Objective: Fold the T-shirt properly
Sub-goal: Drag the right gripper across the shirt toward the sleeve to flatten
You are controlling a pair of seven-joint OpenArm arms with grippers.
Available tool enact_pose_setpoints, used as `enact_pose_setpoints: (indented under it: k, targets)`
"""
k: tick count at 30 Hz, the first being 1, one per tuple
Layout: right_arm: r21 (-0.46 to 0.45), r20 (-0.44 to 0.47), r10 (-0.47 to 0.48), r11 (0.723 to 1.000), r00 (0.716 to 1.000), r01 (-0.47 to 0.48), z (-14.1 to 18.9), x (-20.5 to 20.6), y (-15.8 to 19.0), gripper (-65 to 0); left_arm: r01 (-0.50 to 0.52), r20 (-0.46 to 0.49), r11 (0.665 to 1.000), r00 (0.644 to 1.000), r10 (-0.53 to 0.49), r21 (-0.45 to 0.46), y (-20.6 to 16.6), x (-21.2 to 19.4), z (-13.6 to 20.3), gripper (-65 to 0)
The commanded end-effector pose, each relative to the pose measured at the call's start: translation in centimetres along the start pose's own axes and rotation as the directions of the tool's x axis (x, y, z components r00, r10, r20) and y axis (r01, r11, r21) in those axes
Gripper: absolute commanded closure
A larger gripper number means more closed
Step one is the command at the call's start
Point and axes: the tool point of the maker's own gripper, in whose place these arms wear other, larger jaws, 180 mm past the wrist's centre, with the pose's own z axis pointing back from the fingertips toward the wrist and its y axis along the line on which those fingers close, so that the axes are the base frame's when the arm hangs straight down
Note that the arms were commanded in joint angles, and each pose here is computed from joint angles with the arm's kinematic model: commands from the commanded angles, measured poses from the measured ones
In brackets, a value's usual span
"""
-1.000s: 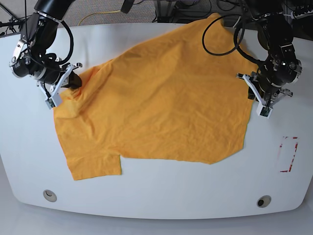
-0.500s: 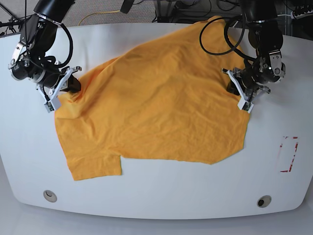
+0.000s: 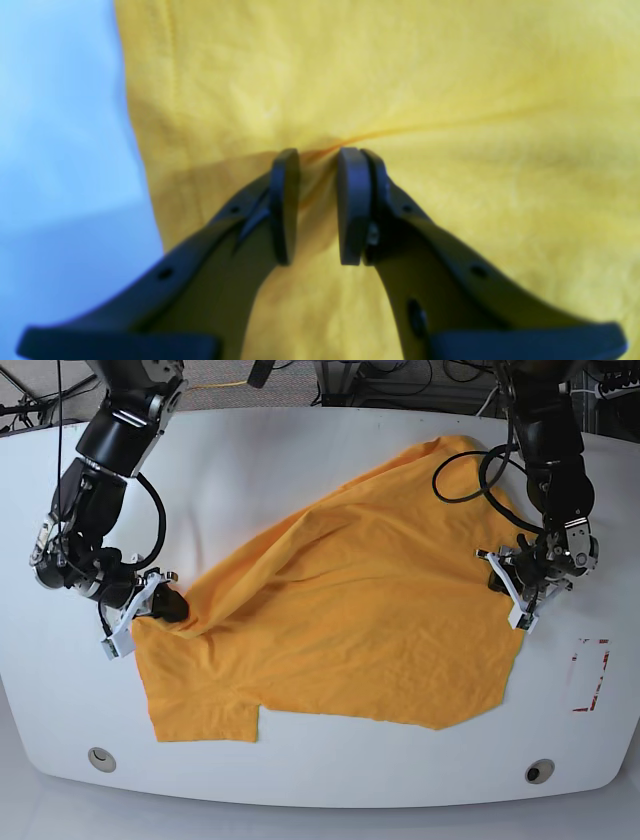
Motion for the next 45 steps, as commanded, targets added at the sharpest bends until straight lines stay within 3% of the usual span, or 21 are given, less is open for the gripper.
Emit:
enact_pose_setpoints:
  k: [1, 6, 13, 15, 21, 28, 32, 39, 45]
  targets:
    - [0.047, 0.088, 0.019, 0.999, 0.996, -0.023, -1.1, 4.0, 0.4, 0.0, 0.020, -0.090, 0.999, 0.996, -0.017, 0.036, 0.9, -1.7, 0.1, -11.9]
    - [0.142, 0.077, 0.022, 0.989, 0.997, -0.033, -4.5, 6.3, 2.2, -6.0, 0.019, -0.109, 0.999, 0.994, -0.016, 0.029, 0.5, -2.8, 0.1, -11.9]
    - [0.233, 0.029, -0.017, 0.972, 0.999, 0.010, -8.1, 6.4, 4.3, -40.3, 0.017, -0.120, 1.000, 0.993, -0.014, 0.022, 0.2, -3.5, -0.1, -11.9]
    - [0.234, 0.024, -0.029, 0.972, 0.999, 0.022, -8.1, 5.8, 4.3, -45.8, 0.016, -0.121, 1.000, 0.993, -0.014, 0.021, 0.2, -3.5, -0.1, -11.8]
    - [0.168, 0.043, 0.059, 0.984, 0.997, -0.065, -4.4, 3.2, 3.4, -46.6, 0.018, -0.117, 1.000, 0.993, -0.016, 0.023, 0.2, -3.4, 0.0, -11.8]
    - [0.070, 0.066, -0.037, 0.997, 0.997, 0.033, -1.5, 0.4, -0.5, -46.6, 0.019, -0.116, 1.000, 0.993, -0.016, 0.023, 0.2, -3.3, 0.0, -11.7]
    - [0.015, 0.031, -0.012, 1.000, 0.999, 0.012, -1.7, 0.1, -1.4, -46.6, 0.019, -0.118, 1.000, 0.993, -0.017, 0.024, 0.3, -3.4, 0.0, -11.7]
    - [0.037, 0.050, -0.011, 0.999, 0.999, 0.009, -2.7, 0.9, -0.2, -46.6, 0.017, -0.128, 1.000, 0.992, -0.015, 0.020, 0.1, -4.0, 0.0, -11.7]
    - [0.124, 0.098, -0.039, 0.992, 0.994, 0.027, -3.1, 1.8, 1.7, -46.6, 0.017, -0.129, 1.000, 0.992, -0.015, 0.019, 0.0, -4.1, 0.0, -11.7]
